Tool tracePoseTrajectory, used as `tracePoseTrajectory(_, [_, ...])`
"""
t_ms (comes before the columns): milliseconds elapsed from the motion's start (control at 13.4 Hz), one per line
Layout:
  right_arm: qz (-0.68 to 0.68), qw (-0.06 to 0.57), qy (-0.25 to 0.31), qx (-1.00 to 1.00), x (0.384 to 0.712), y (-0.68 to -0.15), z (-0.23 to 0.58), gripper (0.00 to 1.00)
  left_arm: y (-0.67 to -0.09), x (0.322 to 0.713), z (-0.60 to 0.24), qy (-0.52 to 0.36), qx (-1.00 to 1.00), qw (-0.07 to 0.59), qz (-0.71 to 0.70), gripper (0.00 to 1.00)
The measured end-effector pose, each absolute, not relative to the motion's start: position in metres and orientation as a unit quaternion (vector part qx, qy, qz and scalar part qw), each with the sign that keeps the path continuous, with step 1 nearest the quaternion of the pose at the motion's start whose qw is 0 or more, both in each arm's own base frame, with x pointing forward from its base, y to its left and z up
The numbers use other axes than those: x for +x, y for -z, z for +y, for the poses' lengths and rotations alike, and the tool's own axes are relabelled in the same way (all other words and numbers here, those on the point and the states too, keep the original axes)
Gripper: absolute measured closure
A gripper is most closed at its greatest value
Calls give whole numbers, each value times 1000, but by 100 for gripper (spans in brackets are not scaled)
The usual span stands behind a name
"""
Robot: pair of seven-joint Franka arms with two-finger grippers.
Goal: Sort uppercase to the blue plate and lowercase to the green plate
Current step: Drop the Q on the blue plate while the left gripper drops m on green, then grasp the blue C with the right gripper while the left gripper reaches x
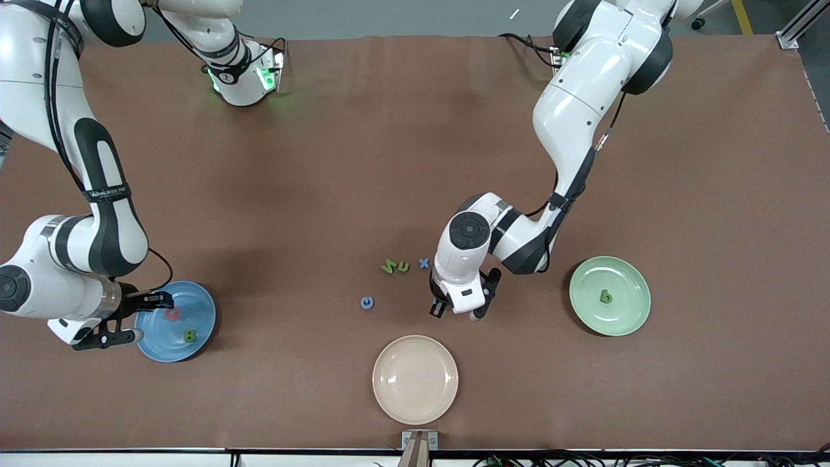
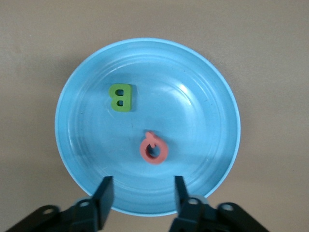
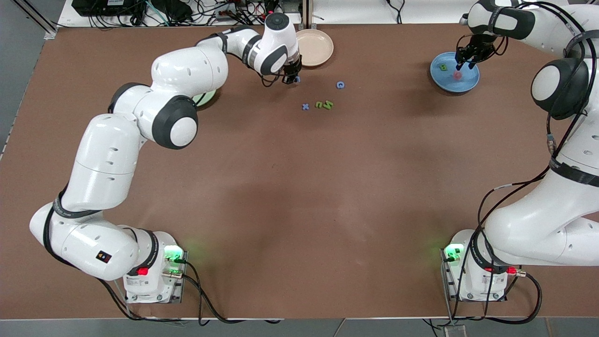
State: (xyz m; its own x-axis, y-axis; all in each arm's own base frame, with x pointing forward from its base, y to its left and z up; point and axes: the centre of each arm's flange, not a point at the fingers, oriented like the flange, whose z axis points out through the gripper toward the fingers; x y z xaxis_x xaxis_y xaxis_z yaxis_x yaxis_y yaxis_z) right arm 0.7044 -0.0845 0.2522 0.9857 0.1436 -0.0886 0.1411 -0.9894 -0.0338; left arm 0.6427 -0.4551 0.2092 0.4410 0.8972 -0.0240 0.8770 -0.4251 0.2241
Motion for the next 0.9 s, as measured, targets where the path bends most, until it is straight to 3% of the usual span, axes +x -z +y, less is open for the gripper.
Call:
tracePoseTrajectory(150, [-78, 16, -45, -996, 705, -252, -76, 15, -216, 643, -455, -51, 844, 102, 525, 89])
tracePoseTrajectory(224, [-79, 17, -45, -996, 707, -253, -63, 11, -218, 644, -454, -51, 846, 100, 521, 89])
tracePoseTrajectory(524, [-11, 12, -47, -999, 708, -254, 57, 11, -249, 658, -430, -59, 859, 83, 502, 89])
tracePoseTrajectory(898, [108, 41, -44, -992, 681, -257, 217, 11, -285, 703, -310, -39, 908, -8, 418, 89])
